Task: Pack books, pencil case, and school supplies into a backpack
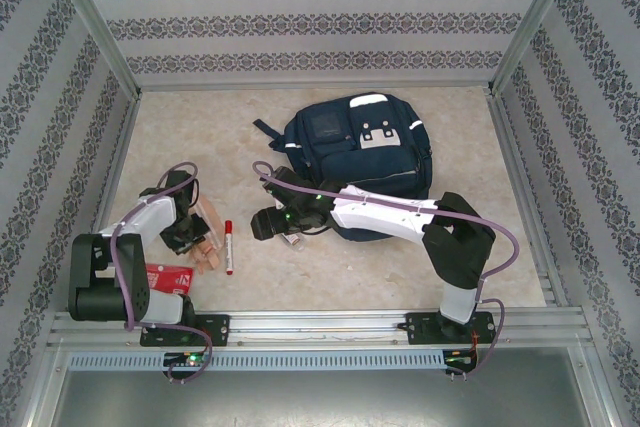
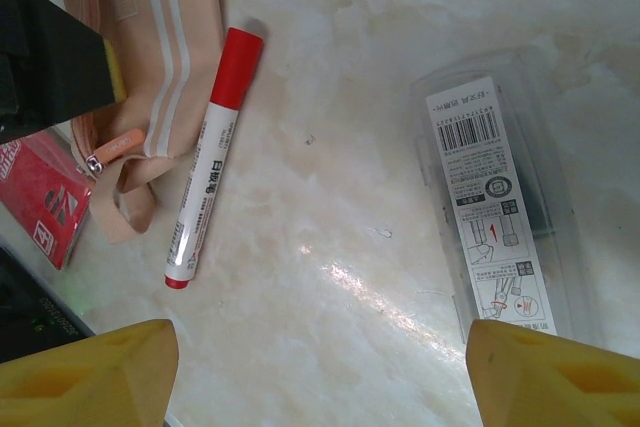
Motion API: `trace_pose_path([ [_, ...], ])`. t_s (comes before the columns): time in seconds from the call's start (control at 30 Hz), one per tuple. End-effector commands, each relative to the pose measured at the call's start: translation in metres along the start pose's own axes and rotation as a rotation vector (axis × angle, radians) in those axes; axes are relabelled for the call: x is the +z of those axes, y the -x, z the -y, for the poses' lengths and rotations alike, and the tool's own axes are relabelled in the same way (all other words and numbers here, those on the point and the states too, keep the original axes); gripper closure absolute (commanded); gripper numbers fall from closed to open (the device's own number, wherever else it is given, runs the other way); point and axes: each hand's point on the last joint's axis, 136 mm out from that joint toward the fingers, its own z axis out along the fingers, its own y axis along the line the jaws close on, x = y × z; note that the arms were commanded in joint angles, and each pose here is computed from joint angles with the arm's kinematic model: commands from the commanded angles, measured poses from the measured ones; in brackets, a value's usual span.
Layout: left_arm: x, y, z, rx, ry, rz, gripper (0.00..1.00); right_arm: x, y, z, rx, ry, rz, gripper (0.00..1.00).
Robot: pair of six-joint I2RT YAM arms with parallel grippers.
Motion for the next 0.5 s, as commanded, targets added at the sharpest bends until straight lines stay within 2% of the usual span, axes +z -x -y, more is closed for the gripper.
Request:
trace_pose_path([
  [0.0,-0.041,0.026,0.014,0.051,-0.088,0.123,0.95,-0.018,0.014,-0.020,-0.026,0.070,0.031,0.24],
  [0.07,-0.074,0.035,0.025,0.113,-0.163,0.203,1.00,-0.024,0.020,-0.022,-0.043,0.092,0.036,0.23],
  [0.17,-0.123,0.041,0.040,0.211,-0.284,0.313,1.00,-0.039,0.036,-0.019,-0.052,0.126,0.063,0.20],
  [0.27,-0.160,0.033,0.061,0.300,-0.466,0.388,1.00,-0.061,0.059,-0.016,-0.021,0.204,0.109,0.17],
  [0.37,-0.185,0.019,0.086,0.365,-0.671,0.422,1.00,-0.091,0.085,-0.016,0.046,0.343,0.158,0.16],
  [0.47,-0.191,0.004,0.104,0.419,-0.777,0.394,1.00,-0.124,0.105,-0.020,0.091,0.446,0.208,0.15],
])
